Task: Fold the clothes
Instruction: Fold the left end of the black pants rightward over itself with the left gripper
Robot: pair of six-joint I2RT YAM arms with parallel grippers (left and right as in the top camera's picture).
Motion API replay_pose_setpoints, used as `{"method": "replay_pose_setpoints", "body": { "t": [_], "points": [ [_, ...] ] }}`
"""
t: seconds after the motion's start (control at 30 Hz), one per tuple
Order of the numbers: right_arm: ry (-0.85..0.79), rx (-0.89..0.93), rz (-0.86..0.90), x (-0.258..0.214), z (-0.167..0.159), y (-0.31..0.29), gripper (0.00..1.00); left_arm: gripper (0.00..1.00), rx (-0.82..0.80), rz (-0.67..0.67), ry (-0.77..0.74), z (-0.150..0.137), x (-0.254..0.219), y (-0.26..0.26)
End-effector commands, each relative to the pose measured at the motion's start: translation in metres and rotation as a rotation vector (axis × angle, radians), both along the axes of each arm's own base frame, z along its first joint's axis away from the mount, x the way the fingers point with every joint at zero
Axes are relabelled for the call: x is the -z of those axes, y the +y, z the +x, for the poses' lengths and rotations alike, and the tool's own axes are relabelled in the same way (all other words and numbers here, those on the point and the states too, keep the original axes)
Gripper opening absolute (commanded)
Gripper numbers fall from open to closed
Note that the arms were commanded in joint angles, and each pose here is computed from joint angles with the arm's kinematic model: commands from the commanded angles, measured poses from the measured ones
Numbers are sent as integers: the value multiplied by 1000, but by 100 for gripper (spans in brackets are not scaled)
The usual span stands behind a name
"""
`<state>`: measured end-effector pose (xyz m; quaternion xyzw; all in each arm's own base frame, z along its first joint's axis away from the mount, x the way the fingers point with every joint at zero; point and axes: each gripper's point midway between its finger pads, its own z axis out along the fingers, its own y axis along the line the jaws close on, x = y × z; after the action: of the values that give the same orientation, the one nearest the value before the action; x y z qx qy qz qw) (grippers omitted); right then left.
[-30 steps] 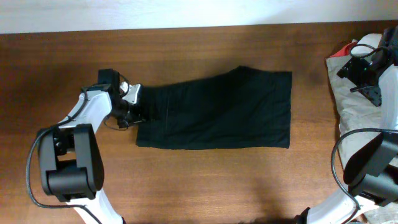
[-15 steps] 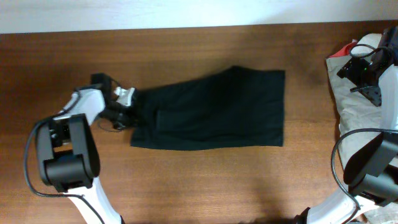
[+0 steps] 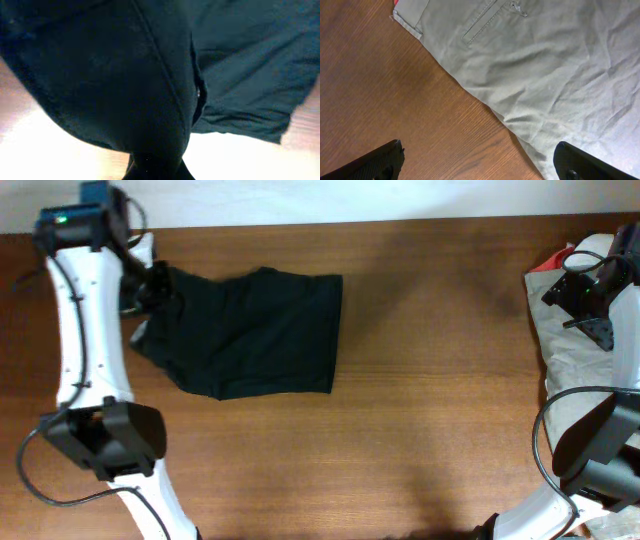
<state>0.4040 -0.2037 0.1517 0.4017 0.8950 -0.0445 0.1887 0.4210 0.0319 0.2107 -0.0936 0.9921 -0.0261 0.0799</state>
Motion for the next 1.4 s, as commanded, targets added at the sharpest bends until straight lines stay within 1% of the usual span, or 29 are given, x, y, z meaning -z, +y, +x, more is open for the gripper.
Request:
{"method": "replay_pose_setpoints", "body": {
  "t": [0.0, 0.17, 0.23, 0.37, 0.43, 0.47, 0.5, 0.63, 0.7, 0.77, 0.87, 1.0, 1.07, 1.23, 1.3, 1.37],
  "points": [
    [-21, 5, -16, -10, 2, -1, 99, 1, 128, 3, -106, 16, -22, -62],
    [-21, 4, -16, -10, 2, -1, 99, 1, 225, -29, -178, 36, -14, -132],
    [-21, 5, -16, -10, 2, -1, 99, 1, 277, -33, -163, 40, 1, -158],
    [-21, 5, -16, -10, 2, -1, 99, 0, 319, -26, -105, 41, 33, -184],
    [-21, 5, -16, -10, 2, -1, 99, 0, 244, 40, -80, 39, 35, -165],
    [-21, 4, -16, -10, 2, -1, 99, 0, 185, 99, -62, 35, 33, -145],
    [-21, 5, -16, -10, 2, -1, 99, 1, 150, 127, -40, 31, 31, -129],
    [-21, 5, -16, -10, 2, -1, 99, 0, 45, 134, 16, 12, 15, -79],
    [-21, 5, -16, -10, 2, -1, 99, 1, 12, 136, 29, 3, 7, -63],
    [-21, 5, -16, -10, 2, -1, 98, 1, -23, 142, -13, 0, -11, -48],
    [-21, 5, -16, -10, 2, -1, 98, 1, -67, 203, -97, -10, -45, -26],
    [-21, 5, -16, -10, 2, -1, 99, 1, -94, 198, -203, -28, -87, -13],
    [-21, 5, -16, -10, 2, -1, 99, 1, -89, 199, -222, -32, -94, -13],
    [-21, 5, -16, -10, 2, -1, 99, 0, -112, 206, -205, -27, -86, -11],
    [-21, 5, -16, -10, 2, -1, 99, 0, -108, 207, -190, -11, -71, -13],
    [-21, 5, -16, -10, 2, -1, 99, 1, -95, 203, -220, 11, -61, -21]
  ]
}}
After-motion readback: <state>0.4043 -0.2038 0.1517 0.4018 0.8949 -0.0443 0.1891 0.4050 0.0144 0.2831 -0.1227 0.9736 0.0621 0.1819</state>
